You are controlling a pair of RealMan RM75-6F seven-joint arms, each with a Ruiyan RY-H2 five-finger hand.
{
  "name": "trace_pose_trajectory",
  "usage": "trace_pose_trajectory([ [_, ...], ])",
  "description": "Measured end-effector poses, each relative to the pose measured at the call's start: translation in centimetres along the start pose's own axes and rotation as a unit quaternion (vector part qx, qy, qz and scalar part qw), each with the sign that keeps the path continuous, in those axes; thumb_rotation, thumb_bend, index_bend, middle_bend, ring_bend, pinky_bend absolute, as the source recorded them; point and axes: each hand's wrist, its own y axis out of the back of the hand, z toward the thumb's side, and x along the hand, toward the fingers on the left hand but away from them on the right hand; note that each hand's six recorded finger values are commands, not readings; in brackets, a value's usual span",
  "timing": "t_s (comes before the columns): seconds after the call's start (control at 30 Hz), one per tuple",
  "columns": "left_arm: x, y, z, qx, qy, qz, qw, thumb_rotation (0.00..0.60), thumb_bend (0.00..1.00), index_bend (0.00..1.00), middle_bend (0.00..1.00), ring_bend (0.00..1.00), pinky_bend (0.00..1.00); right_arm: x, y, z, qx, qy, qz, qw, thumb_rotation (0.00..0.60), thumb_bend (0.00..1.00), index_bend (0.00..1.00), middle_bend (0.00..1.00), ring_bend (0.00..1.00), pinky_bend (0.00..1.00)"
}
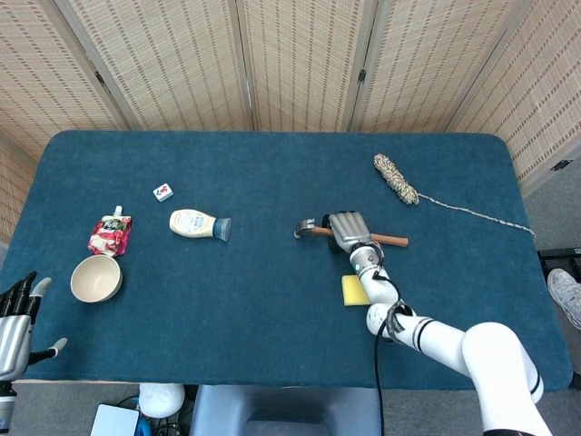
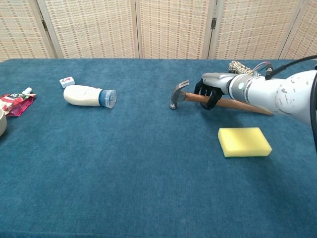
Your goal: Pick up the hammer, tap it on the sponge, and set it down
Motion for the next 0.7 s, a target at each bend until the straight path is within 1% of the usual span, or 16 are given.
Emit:
trace_pose_trajectory([
  [0.43, 0.05, -0.2, -0.19, 0.002, 0.003, -0.003, 1.0, 0.6, 0.15, 0.09, 0.0, 0.0, 0.14, -0.38, 0.03, 0.44, 0.006, -0.005, -0.006, 0.9999, 0.6, 0.45, 0.45, 0.44, 0.32, 0.31],
  [0.7, -0.01, -0.29, -0.35, 0.003, 0.005, -0.005, 1.0, 0.6, 0.15, 0.08, 0.0, 0.0, 0.14, -0.52, -0.18, 0.79, 0.021, -0.007, -0.009, 0.9997, 0.6, 0.48, 0.53, 0.5, 0.37, 0.34],
])
